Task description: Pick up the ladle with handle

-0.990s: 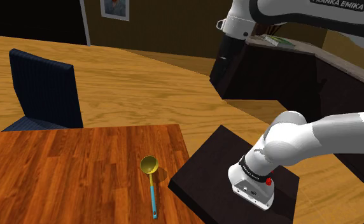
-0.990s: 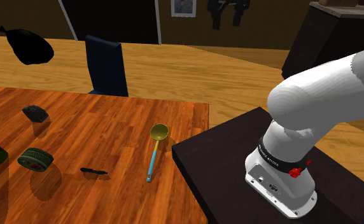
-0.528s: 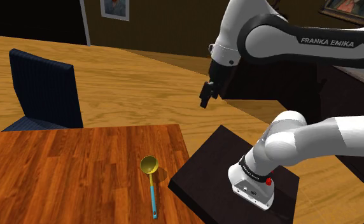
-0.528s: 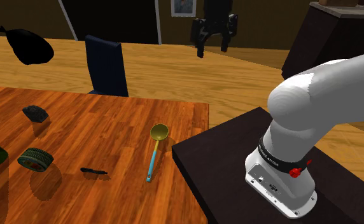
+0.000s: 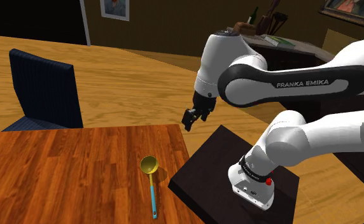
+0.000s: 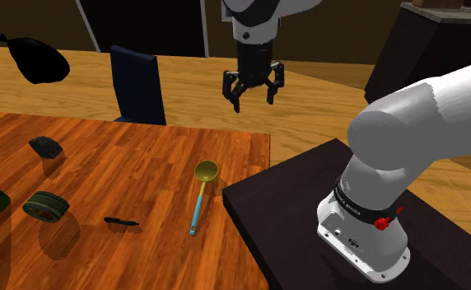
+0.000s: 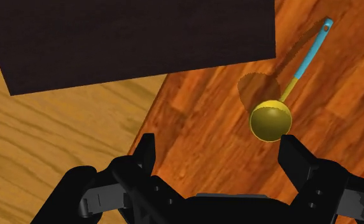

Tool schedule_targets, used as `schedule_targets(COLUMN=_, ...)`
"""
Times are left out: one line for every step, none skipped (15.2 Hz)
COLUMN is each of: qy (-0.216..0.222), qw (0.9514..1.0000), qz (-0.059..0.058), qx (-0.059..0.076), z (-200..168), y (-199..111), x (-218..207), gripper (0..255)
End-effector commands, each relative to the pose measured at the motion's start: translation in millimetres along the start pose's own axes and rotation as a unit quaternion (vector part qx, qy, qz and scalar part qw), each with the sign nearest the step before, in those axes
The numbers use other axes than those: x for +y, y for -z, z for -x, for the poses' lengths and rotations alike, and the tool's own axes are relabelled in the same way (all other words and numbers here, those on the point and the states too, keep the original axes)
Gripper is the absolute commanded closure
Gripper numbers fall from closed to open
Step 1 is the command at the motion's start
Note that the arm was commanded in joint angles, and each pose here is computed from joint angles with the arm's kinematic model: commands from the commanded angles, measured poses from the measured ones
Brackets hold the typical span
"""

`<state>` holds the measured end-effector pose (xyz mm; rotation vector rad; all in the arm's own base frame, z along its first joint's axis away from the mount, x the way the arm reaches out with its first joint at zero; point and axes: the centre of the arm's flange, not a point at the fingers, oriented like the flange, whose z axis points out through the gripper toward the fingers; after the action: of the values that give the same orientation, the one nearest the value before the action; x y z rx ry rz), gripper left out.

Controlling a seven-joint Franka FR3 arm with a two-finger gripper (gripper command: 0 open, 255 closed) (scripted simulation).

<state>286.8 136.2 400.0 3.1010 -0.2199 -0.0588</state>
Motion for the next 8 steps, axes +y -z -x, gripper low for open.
schedule_targets(qy=-0.023, qw=0.9997, qz=0.005, qx=0.004, z=3, y=-21, x=-21, gripper=0)
schedule_targets(qy=-0.033, qw=0.9994, qz=0.008, qx=0.005, z=3, y=-32, x=-29, gripper=0)
schedule_targets(qy=-0.043, qw=0.999, qz=0.011, qx=0.006, z=3, y=-43, x=-38, gripper=0)
schedule_targets(qy=-0.054, qw=0.9984, qz=0.014, qx=0.007, z=4, y=-53, x=-47, gripper=0)
schedule_targets(qy=-0.064, qw=0.9978, qz=0.018, qx=0.009, z=4, y=-64, x=-55, gripper=0)
schedule_targets(qy=-0.074, qw=0.997, qz=0.021, qx=0.01, z=3, y=-75, x=-63, gripper=0)
schedule_targets(qy=-0.085, qw=0.9961, qz=0.024, qx=0.011, z=3, y=-86, x=-72, gripper=0)
schedule_targets(qy=-0.095, qw=0.995, qz=0.027, qx=0.012, z=2, y=-97, x=-80, gripper=0)
